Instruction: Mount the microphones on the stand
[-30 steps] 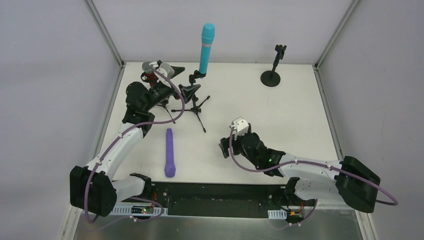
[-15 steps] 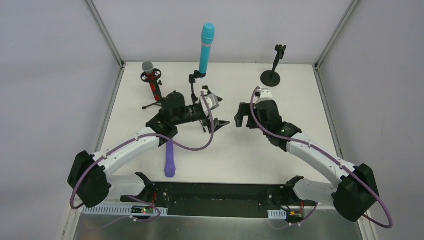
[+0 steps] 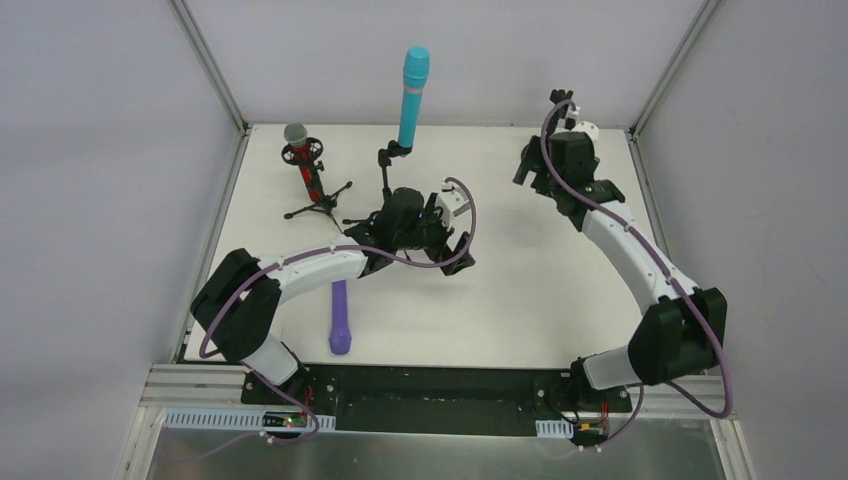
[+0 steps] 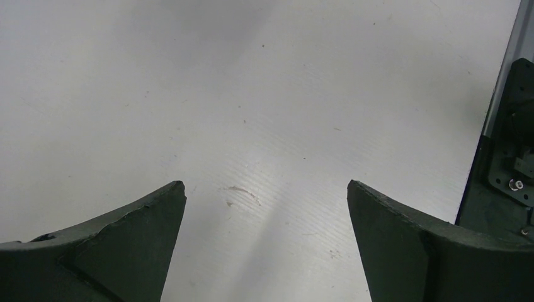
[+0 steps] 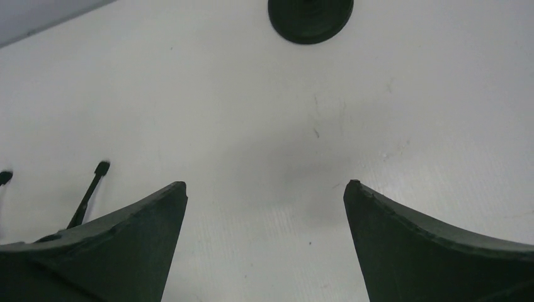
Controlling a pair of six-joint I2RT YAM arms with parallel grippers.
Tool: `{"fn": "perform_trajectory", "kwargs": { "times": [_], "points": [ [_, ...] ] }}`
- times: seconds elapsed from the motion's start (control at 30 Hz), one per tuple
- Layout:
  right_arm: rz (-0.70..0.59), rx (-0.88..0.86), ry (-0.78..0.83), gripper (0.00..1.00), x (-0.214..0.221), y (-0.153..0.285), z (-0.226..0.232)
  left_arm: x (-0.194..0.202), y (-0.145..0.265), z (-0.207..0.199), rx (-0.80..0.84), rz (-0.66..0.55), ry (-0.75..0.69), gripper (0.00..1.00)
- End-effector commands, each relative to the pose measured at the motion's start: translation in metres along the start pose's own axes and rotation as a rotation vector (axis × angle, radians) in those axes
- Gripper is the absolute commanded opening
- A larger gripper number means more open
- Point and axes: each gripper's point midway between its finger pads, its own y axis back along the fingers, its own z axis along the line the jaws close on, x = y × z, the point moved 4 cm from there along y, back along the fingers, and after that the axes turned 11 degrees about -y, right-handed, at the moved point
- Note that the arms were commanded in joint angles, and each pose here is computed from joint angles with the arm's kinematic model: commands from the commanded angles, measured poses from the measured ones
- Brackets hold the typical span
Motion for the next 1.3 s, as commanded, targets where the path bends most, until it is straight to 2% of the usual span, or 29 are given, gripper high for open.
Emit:
{"fn": "perform_trajectory", "kwargs": {
  "times": [0.0, 0.17, 0.33, 0.5, 0.8, 1.0, 1.1, 1.2, 1.27],
  "points": [
    [-0.067, 0.135, 0.039, 0.99, -0.050, -0.023, -0.004, -0.028, 0.001, -0.001, -0.021, -0.044, 0.036, 0.99],
    [-0.076, 0.271, 0.121, 0.99, -0.092, -0.068, -0.004, -0.037, 0.004, -0.012, 0.018, -0.069, 0.031, 0.99],
    [-0.113, 0.287, 0.157, 0.99, -0.119, -0.105, 0.001, -0.039, 0.005, -0.015, 0.025, -0.075, 0.019, 0.99],
    [-0.163, 0.330, 0.177, 0.92, -0.141, -0.136, -0.005, -0.043, 0.005, -0.019, 0.049, -0.089, 0.030, 0.99],
    [-0.104, 0.128, 0.102, 0.76, -0.145, -0.171, 0.001, -0.057, 0.015, -0.022, 0.069, -0.131, -0.015, 0.99],
    [-0.124, 0.076, 0.086, 0.47, -0.153, -0.176, 0.012, -0.055, 0.015, -0.021, 0.063, -0.125, -0.031, 0.99],
    [-0.118, 0.070, 0.090, 0.25, -0.152, -0.174, 0.014, -0.052, 0.011, -0.022, 0.071, -0.118, -0.022, 0.99],
    [-0.108, 0.062, 0.109, 0.07, -0.149, -0.171, 0.014, -0.051, 0.010, -0.022, 0.077, -0.115, -0.019, 0.99],
    [-0.102, 0.059, 0.135, 0.00, -0.146, -0.167, 0.015, -0.050, 0.010, -0.021, 0.073, -0.113, -0.023, 0.99]
  ]
}}
